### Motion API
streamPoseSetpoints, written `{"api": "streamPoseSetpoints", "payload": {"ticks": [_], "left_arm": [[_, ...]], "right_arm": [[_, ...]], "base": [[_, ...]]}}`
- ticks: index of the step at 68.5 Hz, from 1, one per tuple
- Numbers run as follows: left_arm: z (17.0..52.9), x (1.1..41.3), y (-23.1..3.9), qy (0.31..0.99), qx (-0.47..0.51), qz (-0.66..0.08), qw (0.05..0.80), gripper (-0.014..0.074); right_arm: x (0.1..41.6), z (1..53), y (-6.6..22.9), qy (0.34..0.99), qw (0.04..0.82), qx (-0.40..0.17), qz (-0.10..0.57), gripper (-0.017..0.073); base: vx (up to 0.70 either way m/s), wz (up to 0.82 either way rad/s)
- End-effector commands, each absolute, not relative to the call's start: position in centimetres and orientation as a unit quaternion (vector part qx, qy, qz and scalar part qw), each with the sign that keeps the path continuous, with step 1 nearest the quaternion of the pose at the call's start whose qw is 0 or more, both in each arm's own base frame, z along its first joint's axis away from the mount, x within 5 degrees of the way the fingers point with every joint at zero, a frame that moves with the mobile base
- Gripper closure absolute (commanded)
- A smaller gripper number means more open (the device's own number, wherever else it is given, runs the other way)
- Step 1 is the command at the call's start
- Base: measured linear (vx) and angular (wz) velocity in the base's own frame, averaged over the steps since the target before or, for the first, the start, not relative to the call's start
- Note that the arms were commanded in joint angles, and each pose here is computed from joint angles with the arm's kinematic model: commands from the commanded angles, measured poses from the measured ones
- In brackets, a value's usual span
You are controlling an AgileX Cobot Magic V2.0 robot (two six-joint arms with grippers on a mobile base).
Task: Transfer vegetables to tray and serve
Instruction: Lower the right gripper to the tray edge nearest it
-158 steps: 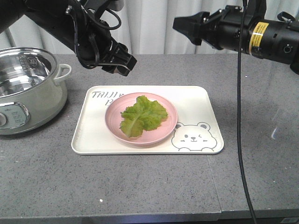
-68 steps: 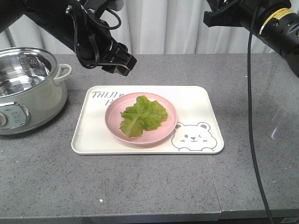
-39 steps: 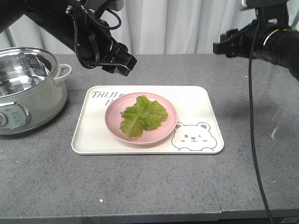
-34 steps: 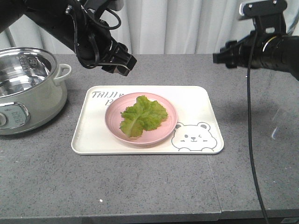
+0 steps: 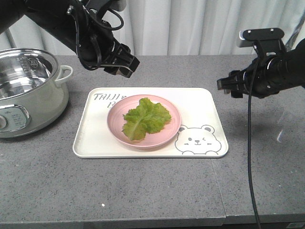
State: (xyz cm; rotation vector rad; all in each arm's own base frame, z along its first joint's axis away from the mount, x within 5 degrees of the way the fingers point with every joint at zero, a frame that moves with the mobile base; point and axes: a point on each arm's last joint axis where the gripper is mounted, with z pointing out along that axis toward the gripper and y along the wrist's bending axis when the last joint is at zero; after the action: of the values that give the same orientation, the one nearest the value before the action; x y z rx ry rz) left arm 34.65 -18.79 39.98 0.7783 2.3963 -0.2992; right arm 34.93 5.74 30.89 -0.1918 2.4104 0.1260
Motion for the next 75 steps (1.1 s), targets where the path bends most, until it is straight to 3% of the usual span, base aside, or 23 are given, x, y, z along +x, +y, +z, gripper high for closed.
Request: {"api": "streamPoseSetpoints", "payload": {"ticks": [1, 24, 66, 75], "left_arm": [[42.6, 33.6, -18.5, 0.884, 0.285, -0.129, 0.347, 0.0218], [42.6, 33.6, -18.5, 0.884, 0.285, -0.129, 0.347, 0.0218], [42.4, 33.4, -18.4, 0.891, 0.284, -0.127, 0.331, 0.0218], [41.1, 33.9, -17.7, 0.915, 0.266, -0.076, 0.293, 0.0218]], "right_arm": [[34.3, 32.8, 5.7, 0.926, 0.367, -0.068, 0.062, 0.0116], [33.5, 32.2, 5.6, 0.944, 0.317, -0.077, 0.055, 0.0116], [33.7, 32.3, 5.6, 0.940, 0.325, -0.086, 0.051, 0.0116], [34.0, 32.2, 5.6, 0.938, 0.333, -0.086, 0.051, 0.0116]], "base": [[0.00, 0.00], [0.00, 0.00], [0.00, 0.00], [0.00, 0.00]]}}
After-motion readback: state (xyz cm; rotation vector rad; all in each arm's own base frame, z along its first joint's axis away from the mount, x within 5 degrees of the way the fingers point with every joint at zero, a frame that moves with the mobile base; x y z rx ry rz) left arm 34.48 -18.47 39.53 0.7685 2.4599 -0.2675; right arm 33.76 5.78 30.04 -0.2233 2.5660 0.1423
